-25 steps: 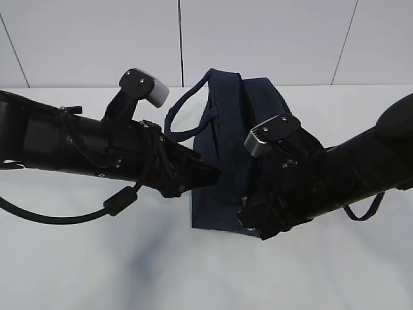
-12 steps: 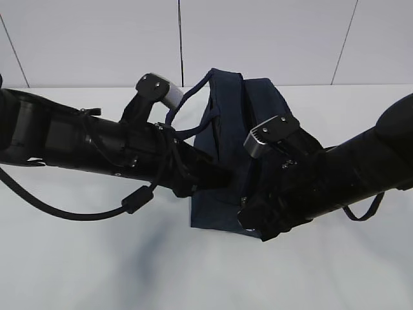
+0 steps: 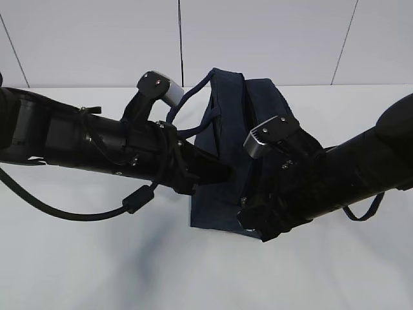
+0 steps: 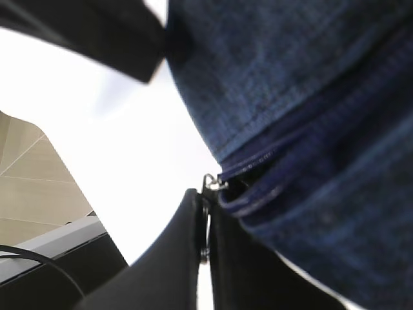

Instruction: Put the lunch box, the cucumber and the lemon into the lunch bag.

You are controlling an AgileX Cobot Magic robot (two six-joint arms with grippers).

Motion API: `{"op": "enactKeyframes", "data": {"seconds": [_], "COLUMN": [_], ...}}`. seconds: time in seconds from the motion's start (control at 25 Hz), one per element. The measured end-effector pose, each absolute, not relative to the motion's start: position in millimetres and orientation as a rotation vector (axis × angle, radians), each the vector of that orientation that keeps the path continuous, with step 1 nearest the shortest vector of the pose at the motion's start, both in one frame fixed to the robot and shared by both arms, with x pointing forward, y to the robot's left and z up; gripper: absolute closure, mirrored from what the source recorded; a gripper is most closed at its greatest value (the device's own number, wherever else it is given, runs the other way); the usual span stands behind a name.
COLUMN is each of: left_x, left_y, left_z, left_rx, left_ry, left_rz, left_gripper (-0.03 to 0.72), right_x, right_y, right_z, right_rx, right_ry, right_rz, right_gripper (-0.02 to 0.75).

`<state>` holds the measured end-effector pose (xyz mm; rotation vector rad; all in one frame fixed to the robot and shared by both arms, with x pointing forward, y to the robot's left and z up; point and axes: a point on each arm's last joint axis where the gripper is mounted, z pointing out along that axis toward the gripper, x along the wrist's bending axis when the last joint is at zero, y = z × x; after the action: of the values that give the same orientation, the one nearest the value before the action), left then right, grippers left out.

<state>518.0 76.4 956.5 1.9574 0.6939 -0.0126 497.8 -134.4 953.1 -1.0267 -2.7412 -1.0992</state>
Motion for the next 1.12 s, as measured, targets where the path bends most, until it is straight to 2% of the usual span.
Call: {"op": "enactKeyframes", "data": {"seconds": [0.12,0.28,1.12], "left_x": [517.9,517.7,517.7], "left_y": [76.3,76.1,76.1], "left_z": [956.6,956.6,956.6], "left_rx": [1.957,1.957,1.957], "left_ry": [0.693,0.692,0.692], "left_rz": [-0.014,-0.015,-0.015], "left_gripper": [0.571,0.690,0.697], "right_x": [497.8,497.6,498.1], "right_y": [-134.5,-135.2,-136.8], "right_z": [953.1,952.4,951.9], "right_rx": [-1.022,-1.003,-1.131], "right_ry": [-2.745,-2.765,-2.706], "right_rz": [-1.098,-1.085,-1.053], "right_gripper": [0.727,0.727,0.727]}}
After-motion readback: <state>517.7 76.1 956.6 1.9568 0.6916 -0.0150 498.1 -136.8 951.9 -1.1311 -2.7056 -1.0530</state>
